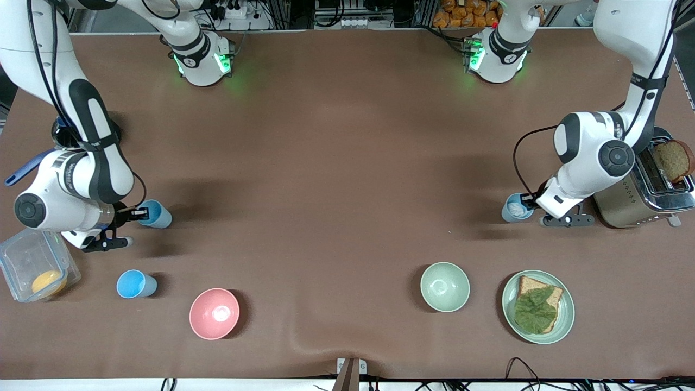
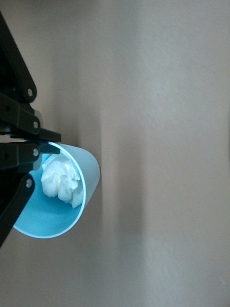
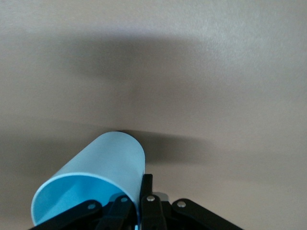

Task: Stack blue cups with both arms
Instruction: 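Lift the tissue cup with the left gripper toward the table middle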

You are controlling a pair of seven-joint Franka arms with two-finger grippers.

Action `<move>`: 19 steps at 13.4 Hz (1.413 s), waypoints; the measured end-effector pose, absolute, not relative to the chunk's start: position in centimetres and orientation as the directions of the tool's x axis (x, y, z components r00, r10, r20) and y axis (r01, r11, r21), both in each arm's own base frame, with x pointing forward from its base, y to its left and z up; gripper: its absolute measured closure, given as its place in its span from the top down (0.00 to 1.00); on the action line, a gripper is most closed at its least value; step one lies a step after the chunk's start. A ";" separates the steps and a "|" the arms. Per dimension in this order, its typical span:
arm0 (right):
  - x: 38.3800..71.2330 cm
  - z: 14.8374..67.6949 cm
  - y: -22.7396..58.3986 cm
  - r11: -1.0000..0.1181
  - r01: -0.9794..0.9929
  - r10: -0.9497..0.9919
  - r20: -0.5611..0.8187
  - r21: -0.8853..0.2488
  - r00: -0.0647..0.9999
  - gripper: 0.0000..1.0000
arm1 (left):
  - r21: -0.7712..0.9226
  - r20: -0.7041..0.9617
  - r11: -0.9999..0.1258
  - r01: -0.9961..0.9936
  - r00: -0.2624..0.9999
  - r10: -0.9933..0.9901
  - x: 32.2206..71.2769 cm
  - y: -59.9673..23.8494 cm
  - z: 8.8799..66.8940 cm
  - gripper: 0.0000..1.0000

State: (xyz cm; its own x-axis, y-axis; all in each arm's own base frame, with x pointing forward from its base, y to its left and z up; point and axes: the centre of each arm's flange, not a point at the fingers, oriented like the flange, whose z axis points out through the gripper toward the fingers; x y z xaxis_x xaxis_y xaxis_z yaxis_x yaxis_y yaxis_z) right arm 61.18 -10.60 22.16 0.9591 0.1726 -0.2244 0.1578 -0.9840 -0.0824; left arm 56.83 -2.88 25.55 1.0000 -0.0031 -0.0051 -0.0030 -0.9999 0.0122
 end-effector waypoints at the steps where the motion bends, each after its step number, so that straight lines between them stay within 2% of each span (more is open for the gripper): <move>1: 61.3 22.9 -10.7 -0.981 0.174 0.190 -0.223 -0.088 0.956 0.04 | 0.030 0.001 -1.000 -0.001 1.000 -0.001 57.2 -4.3 26.1 0.04; 5: 61.9 25.8 -10.7 -0.976 0.197 0.214 -0.215 -0.097 0.953 0.04 | 0.163 -0.068 -0.979 0.123 0.991 0.114 58.0 -14.2 29.8 0.04; 9: 61.9 25.9 -10.7 -0.975 0.199 0.216 -0.216 -0.098 0.952 0.04 | 0.212 -0.139 -0.941 0.263 0.961 0.238 54.9 -30.9 32.9 0.04; 14: 61.9 25.8 -10.6 -0.976 0.195 0.213 -0.219 -0.100 0.952 0.04 | 0.164 -0.212 -0.904 0.394 0.909 0.358 48.2 -47.4 30.6 0.04; 19: 61.9 27.2 -8.6 -0.984 0.137 0.161 -0.243 -0.115 0.957 0.04 | 0.079 -0.168 -0.908 0.411 0.903 0.395 45.4 -53.3 25.0 0.04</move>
